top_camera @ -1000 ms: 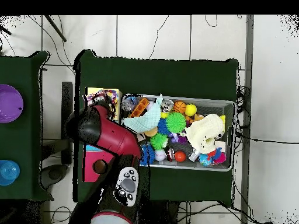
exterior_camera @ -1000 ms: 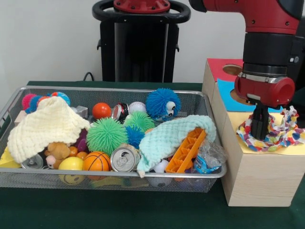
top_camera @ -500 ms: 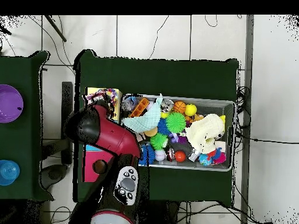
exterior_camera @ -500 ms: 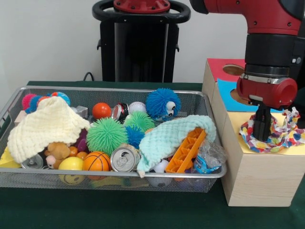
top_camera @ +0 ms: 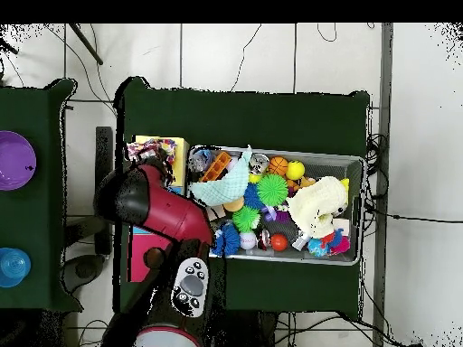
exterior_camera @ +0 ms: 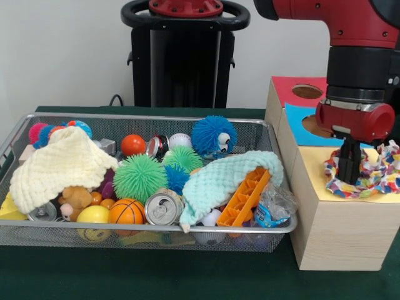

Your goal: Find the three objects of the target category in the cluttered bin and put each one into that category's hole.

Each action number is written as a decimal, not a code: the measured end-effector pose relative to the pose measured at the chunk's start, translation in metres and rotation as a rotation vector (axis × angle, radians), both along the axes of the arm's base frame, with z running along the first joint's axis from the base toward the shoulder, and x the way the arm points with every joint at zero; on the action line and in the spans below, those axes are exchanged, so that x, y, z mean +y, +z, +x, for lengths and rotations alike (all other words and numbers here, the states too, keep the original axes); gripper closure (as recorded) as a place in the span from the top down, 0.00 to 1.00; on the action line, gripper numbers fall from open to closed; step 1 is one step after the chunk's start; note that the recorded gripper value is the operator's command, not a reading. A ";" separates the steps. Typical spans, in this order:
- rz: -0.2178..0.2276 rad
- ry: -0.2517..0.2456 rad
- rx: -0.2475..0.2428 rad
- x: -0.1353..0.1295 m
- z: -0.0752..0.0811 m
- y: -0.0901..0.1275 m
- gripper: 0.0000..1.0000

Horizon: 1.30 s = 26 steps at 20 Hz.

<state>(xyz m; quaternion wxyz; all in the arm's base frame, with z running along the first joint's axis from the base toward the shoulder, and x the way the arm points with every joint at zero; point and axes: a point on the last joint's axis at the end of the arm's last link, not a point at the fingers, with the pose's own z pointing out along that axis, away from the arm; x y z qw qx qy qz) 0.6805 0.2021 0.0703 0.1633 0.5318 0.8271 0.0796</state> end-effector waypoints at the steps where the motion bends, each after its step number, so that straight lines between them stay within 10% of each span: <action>1: 0.001 0.002 0.001 0.001 -0.001 -0.001 0.00; 26: 0.010 0.019 0.006 0.016 -0.005 -0.006 0.00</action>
